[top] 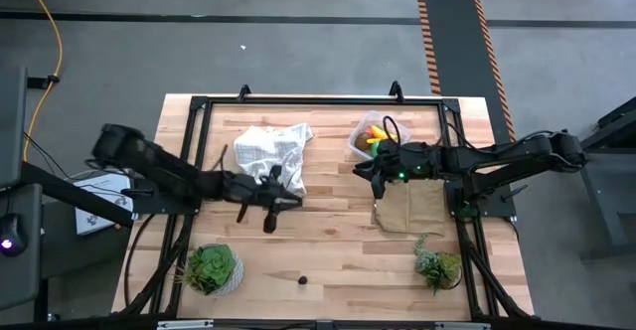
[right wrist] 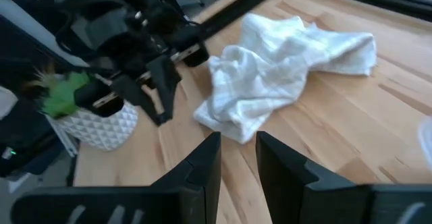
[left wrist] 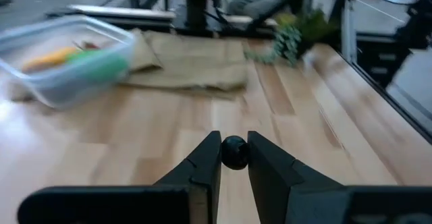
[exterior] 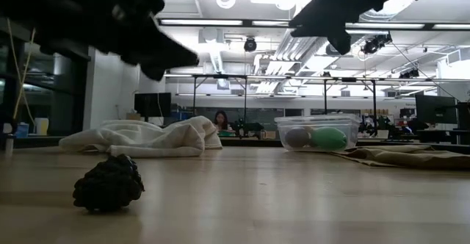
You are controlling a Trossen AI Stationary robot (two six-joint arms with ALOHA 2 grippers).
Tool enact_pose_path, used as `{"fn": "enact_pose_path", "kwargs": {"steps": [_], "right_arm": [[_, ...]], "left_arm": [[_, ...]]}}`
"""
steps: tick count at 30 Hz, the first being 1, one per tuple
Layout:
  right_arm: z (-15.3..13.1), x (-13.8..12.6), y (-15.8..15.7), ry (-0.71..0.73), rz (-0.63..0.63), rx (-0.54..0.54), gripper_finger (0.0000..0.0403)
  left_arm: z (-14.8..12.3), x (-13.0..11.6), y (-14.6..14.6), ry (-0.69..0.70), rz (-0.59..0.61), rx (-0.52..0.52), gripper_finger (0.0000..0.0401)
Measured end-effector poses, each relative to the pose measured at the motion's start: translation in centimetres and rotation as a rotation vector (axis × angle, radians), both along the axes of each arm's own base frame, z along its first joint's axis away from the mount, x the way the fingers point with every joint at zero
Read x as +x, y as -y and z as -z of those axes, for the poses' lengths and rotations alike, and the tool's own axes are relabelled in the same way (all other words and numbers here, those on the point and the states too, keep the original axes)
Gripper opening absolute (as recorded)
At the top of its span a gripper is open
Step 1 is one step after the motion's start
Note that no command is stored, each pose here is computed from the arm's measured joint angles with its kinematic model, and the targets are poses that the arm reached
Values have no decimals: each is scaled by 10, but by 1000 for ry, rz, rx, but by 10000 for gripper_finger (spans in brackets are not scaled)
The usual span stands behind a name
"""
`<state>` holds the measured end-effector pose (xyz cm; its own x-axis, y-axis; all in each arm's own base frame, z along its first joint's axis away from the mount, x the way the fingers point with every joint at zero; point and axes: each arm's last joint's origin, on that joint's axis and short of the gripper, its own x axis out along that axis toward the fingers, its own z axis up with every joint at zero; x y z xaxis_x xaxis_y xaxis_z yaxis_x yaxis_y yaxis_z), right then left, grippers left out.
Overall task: Pick and placing Produce into tupperware
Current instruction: Put the blueberry into the transparent bin
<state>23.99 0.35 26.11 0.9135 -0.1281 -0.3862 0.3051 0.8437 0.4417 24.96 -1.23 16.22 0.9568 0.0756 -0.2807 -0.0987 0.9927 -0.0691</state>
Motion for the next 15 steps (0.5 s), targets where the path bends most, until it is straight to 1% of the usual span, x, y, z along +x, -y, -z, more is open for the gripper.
{"fn": "enact_pose_path", "kwargs": {"steps": [3, 8, 11, 15], "right_arm": [[-4, 2, 0, 48, -5, 5, 84], [-13, 5, -1, 149, -22, 42, 84], [-19, 6, -2, 212, -24, 96, 84], [-24, 7, -2, 273, -21, 179, 84]], "left_arm": [[-27, 2, -10, -18, -26, -3, 55], [-79, 12, -21, -89, -50, -8, 55], [-109, 19, -25, -101, -58, 7, 55], [-144, 23, -31, -74, -70, 67, 55]]}}
